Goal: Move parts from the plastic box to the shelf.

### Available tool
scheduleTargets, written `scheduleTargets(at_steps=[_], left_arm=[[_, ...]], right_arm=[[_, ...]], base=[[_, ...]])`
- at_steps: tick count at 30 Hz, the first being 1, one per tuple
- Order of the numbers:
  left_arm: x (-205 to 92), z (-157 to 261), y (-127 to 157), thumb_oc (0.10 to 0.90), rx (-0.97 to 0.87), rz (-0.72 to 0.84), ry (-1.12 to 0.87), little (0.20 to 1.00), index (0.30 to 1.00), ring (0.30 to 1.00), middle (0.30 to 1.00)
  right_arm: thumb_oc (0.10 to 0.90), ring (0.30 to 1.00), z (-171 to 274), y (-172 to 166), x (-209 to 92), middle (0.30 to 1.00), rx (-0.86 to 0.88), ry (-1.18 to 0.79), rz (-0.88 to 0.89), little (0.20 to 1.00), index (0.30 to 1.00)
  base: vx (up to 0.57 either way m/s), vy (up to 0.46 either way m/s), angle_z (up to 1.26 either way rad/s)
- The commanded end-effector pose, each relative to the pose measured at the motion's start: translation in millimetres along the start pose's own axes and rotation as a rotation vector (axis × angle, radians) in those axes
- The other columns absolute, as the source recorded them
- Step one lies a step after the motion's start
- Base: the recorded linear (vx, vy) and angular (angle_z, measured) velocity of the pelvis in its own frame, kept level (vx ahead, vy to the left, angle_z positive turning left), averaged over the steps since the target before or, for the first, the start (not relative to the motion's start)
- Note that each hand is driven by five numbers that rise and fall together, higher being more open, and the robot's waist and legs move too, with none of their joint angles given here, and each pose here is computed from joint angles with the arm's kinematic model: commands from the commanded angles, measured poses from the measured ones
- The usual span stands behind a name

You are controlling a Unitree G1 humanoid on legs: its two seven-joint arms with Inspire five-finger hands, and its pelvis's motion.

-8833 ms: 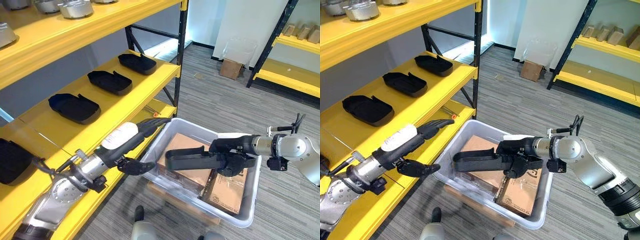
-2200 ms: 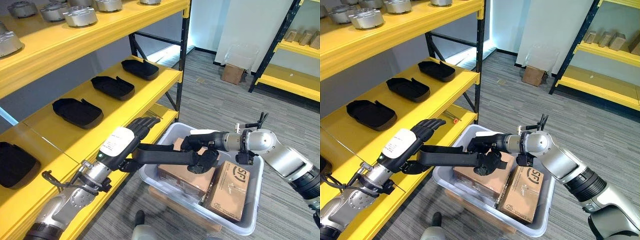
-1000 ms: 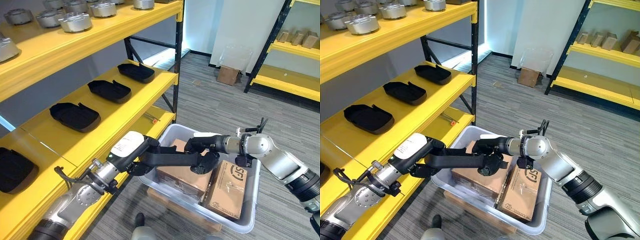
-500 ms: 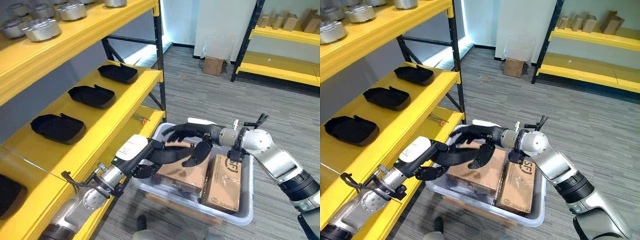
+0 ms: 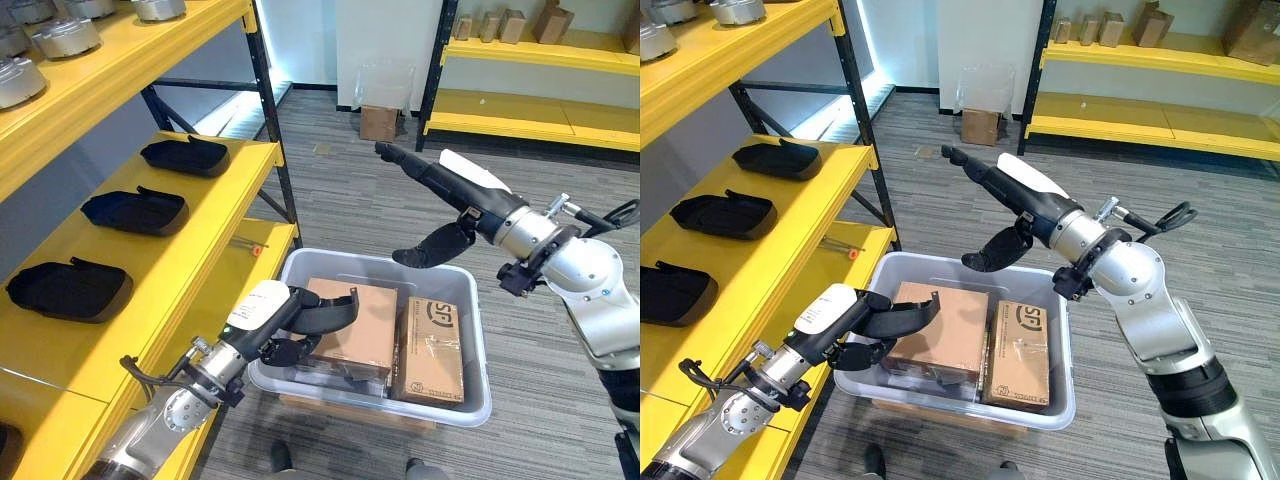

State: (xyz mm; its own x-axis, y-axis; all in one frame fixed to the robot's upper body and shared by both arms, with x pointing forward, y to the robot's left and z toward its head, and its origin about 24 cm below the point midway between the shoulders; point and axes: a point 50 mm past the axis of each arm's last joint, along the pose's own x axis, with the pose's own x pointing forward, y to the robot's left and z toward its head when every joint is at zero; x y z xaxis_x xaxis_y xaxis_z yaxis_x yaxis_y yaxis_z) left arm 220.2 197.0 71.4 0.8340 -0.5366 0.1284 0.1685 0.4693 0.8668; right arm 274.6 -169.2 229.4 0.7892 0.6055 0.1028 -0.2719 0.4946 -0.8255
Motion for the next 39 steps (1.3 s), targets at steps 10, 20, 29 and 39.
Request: scheduleTargets(at_steps=[10,20,29,39], left_arm=[[6.0,16.3,56.4,0.4,0.165,0.33,-0.134,0.3,0.3,0.3,0.3],[0.8,25.8,80.6,0.4,0.278,0.419,-0.159,0.3,0.3,0.3,0.3],[-7.5,42.3,86.5,0.4,0.295,0.502,-0.254,0.3,0.3,0.3,0.3],[14.9,70.2,90.6,0.4,0.274,0.542,-0.456,0.3,0.3,0.3,0.3]], right_arm=[[0.9,1.0,10.4,-22.7,-27.5,1.0,0.02,-0.11,-0.315,1.0,1.0],[0.9,1.0,-39.2,0.7,-49.8,1.0,0.099,0.072,-0.558,1.0,1.0],[0.9,1.0,-59.0,28.9,-55.6,1.0,0.185,0.188,-0.741,1.0,1.0],[0.9,1.0,-88.5,48.4,-68.9,1.0,0.295,0.344,-0.749,1.0,1.0]], base=[[-0.03,-0.024,-0.01],[-0.08,-0.088,0.14],[-0.11,-0.082,0.38],[-0.2,0.149,0.62]])
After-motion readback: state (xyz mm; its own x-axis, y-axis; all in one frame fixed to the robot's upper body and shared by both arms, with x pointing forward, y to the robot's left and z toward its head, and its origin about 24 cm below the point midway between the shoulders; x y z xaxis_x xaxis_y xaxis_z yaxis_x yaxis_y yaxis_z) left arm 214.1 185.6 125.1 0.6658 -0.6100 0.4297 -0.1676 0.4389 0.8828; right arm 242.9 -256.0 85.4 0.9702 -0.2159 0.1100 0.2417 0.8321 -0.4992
